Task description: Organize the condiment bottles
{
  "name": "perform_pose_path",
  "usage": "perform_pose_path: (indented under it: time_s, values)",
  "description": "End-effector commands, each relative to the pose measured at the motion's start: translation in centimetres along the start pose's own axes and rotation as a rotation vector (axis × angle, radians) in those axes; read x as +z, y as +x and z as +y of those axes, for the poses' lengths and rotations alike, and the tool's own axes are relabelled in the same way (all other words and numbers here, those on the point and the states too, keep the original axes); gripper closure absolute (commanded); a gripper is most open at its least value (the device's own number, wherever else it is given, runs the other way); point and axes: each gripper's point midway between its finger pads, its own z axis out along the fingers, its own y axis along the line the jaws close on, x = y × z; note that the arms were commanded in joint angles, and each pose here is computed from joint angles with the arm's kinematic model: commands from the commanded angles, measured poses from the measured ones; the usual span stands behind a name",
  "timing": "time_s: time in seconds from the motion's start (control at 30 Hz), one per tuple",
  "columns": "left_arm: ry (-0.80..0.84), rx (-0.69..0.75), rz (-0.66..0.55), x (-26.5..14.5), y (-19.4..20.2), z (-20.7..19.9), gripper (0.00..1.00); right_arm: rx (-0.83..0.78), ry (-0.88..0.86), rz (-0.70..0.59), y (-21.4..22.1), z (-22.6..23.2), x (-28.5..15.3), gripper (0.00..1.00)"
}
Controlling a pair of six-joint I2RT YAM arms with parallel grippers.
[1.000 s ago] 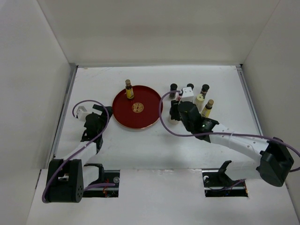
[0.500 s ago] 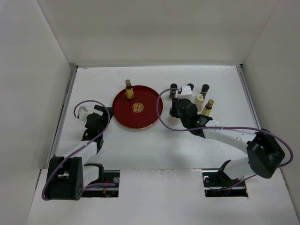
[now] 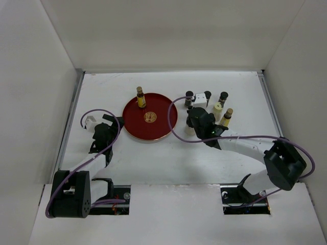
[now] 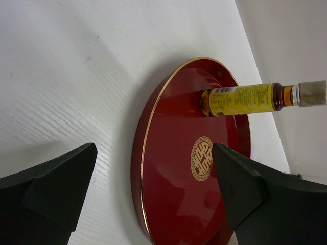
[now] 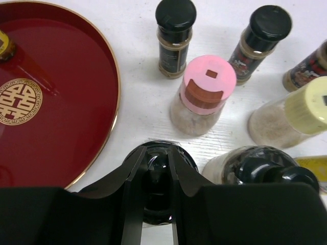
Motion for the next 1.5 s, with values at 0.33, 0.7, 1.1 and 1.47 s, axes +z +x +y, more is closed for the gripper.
perform_pose_path:
  time_s: [0.33,0.7,1.1,1.47]
  values:
    - [0.055,-0.011,-0.024,0.2,-0.8,-1.7,0.00,0.119,-0.182,-0.254,-13.7,8.5,0.2,0.82]
    - [0.047,-0.005,-0.030,0.5,-0.8,-1.4,0.00,0.109,-0.249,-0.256,-15.3,15.8,10.2,0.83]
    - [0.051,-0.007,-0.013,0.8,-0.3,-1.5,0.00,0.098,-0.241,-0.179,-11.0,16.4,14.3,0.65]
    - [0.051,-0.010,-0.020,0.7,-0.5,-1.5,0.00,0.201,-0.273,-0.330,-18.4,12.2,4.8,0.31]
